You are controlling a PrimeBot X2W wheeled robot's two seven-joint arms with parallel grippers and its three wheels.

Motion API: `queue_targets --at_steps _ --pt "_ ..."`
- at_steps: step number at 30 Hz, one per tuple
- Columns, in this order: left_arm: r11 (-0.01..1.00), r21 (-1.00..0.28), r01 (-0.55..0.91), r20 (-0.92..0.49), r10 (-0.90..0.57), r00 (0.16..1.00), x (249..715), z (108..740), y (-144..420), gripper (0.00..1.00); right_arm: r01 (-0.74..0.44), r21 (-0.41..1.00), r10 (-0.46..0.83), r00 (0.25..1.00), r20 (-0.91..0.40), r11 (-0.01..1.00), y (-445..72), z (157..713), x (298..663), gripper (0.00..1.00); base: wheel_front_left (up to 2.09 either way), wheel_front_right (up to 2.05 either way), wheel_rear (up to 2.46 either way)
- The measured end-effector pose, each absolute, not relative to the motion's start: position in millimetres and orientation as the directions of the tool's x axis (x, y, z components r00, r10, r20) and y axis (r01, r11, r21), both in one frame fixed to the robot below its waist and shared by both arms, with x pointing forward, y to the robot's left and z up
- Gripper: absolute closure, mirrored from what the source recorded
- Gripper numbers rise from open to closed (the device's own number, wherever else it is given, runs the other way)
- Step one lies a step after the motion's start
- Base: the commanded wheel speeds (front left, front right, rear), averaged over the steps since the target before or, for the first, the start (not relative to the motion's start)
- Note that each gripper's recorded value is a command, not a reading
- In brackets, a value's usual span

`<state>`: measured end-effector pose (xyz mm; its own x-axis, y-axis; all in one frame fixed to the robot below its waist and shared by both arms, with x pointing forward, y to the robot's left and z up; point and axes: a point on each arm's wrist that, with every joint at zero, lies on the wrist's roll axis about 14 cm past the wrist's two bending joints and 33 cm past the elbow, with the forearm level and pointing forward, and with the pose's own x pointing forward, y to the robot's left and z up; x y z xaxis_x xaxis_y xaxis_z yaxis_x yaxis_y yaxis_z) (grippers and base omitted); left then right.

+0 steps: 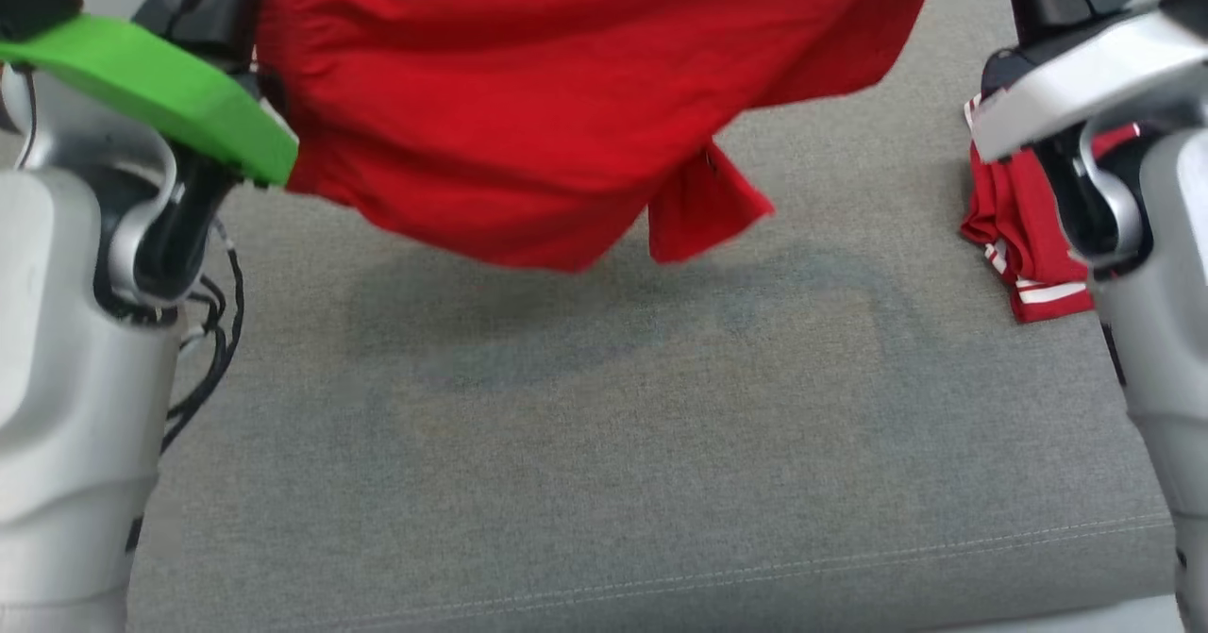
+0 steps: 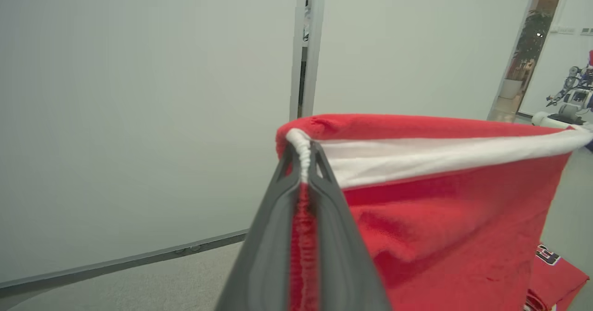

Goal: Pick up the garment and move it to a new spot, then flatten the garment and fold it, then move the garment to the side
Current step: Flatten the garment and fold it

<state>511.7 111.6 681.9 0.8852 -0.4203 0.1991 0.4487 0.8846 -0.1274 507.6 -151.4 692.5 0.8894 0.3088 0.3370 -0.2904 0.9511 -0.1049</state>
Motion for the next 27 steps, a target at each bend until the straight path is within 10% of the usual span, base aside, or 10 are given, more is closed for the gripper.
queue_targets --at_steps 14,27 --pt "0.923 -0.073 0.378 0.22 -0.355 0.909 635 676 112 1.0 -0.217 -0.158 0.261 0.894 0.363 0.963 -140 711 631 1.0 0.0 0.0 0.0" --pt "0.884 -0.26 0.388 -0.027 -0.408 0.913 655 494 86 1.0 -0.345 -0.087 0.353 0.93 0.105 0.935 -104 548 661 1.0 0.0 0.0 0.0"
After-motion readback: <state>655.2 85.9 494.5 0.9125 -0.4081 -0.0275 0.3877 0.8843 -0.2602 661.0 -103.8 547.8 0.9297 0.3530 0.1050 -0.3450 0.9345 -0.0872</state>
